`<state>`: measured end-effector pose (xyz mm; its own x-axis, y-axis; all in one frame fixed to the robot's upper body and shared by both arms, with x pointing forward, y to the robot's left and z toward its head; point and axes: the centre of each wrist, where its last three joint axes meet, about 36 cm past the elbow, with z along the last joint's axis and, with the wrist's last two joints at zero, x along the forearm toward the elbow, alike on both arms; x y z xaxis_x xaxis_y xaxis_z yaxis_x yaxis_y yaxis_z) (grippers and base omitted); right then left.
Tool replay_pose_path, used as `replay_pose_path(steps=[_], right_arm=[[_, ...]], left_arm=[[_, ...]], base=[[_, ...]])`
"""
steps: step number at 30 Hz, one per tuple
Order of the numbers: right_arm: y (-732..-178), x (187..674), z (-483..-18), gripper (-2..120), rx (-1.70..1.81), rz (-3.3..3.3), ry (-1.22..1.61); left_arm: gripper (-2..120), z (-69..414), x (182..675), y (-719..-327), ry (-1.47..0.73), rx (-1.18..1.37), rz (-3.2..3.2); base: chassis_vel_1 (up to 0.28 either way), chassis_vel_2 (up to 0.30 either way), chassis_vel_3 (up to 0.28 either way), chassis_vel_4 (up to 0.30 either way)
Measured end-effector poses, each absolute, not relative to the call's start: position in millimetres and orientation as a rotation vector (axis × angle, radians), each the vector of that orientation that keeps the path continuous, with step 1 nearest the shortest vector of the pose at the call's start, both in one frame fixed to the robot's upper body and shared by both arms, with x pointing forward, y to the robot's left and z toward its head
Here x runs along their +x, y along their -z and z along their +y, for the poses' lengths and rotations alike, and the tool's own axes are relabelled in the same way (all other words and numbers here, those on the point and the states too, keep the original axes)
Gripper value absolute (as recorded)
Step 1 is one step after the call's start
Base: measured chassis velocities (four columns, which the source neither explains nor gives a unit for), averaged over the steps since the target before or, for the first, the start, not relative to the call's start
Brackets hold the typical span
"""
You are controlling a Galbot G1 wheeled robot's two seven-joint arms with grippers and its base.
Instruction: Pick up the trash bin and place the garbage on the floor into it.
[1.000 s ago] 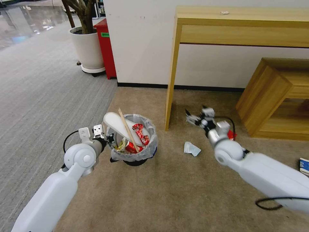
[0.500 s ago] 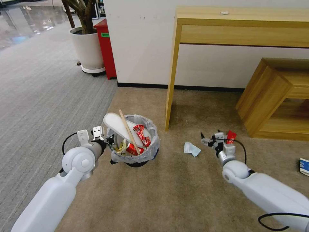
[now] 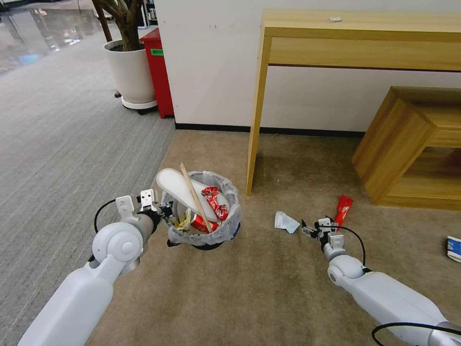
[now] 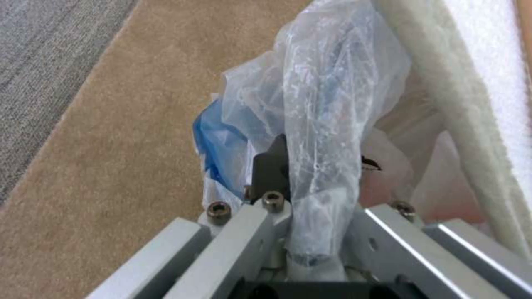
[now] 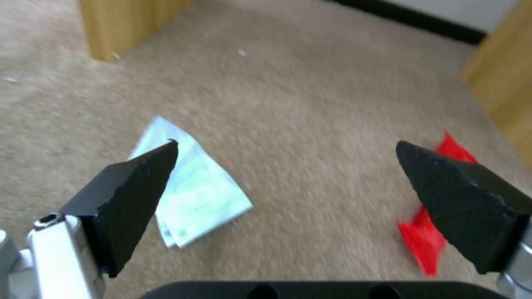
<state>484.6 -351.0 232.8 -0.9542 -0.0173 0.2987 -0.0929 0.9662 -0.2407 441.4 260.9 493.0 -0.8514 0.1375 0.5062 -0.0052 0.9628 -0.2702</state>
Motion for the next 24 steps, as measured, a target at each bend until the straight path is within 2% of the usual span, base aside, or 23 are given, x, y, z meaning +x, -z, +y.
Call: replay_pose_path(steps=[24], right_arm=[[-249.3,487.2,-333.2,100,0.174,-2.908,-0.332]], left_arm=[[0,262.0,439.4,-489.5,-0.354,-0.078,-2.567]], base=[[-0.005,0.004,0.003,-0.005]])
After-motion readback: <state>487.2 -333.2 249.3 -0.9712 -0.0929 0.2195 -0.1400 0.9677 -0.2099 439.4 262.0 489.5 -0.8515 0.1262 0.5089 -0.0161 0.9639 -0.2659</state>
